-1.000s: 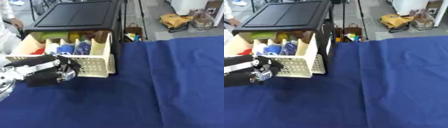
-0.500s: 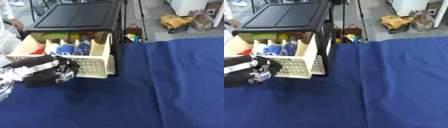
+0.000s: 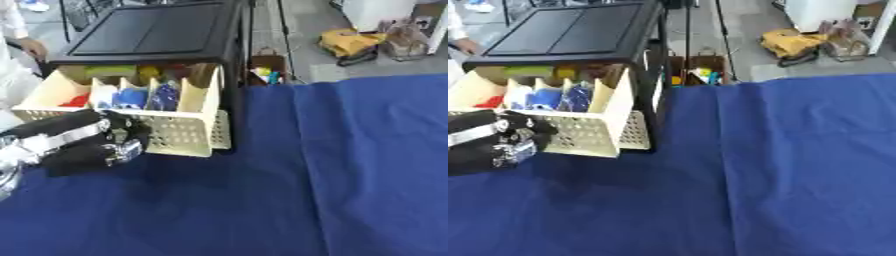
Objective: Pick up objects from table and place into drawer.
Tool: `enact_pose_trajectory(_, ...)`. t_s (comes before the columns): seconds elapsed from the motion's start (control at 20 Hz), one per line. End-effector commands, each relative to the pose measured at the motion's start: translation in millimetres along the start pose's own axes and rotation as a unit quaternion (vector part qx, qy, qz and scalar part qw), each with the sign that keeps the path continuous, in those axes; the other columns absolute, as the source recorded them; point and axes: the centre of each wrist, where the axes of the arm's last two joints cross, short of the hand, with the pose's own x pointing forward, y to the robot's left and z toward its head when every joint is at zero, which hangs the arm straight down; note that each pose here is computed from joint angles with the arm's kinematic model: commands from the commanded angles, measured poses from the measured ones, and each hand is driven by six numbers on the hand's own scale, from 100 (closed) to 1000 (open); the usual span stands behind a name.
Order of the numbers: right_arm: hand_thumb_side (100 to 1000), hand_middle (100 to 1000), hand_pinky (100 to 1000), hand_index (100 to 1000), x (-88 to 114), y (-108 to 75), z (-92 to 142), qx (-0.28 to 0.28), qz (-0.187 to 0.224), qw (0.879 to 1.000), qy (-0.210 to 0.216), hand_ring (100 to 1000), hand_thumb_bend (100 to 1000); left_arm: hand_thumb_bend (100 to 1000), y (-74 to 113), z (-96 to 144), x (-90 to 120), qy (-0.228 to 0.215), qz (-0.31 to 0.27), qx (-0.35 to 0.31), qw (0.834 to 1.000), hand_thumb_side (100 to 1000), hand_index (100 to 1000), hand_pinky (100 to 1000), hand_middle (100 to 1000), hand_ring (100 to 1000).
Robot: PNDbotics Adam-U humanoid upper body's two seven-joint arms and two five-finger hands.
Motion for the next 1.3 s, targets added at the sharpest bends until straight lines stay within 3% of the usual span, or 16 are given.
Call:
enact_pose_trajectory(0.05, 1000, 599, 831, 739, 5.4, -3.8, -9.8, -0.020, -0.003, 1.000, -0.002, 848, 100, 100, 10.8, 5.7, -1.5, 0.011, -0.016, 0.017, 1.000, 1000, 908, 136, 785, 483)
enact_pose_trajectory(0.5, 1000, 598, 832, 740, 5.6, -3.4, -9.2, -0.019, -0.004, 1.000, 0.000, 849, 100, 100, 18.6, 1.2, 11.5, -0.022, -0.005, 0.021, 1.000, 1000, 936, 137, 774, 486)
enact_pose_trajectory(1.3, 1000, 596, 833, 740, 5.8, -3.4, -9.7, -0.020, -0.004, 1.000, 0.000, 849, 100, 100, 20.2, -0.5, 15.8, -0.010, -0.003, 0.023, 1.000, 1000, 926, 135, 776, 484)
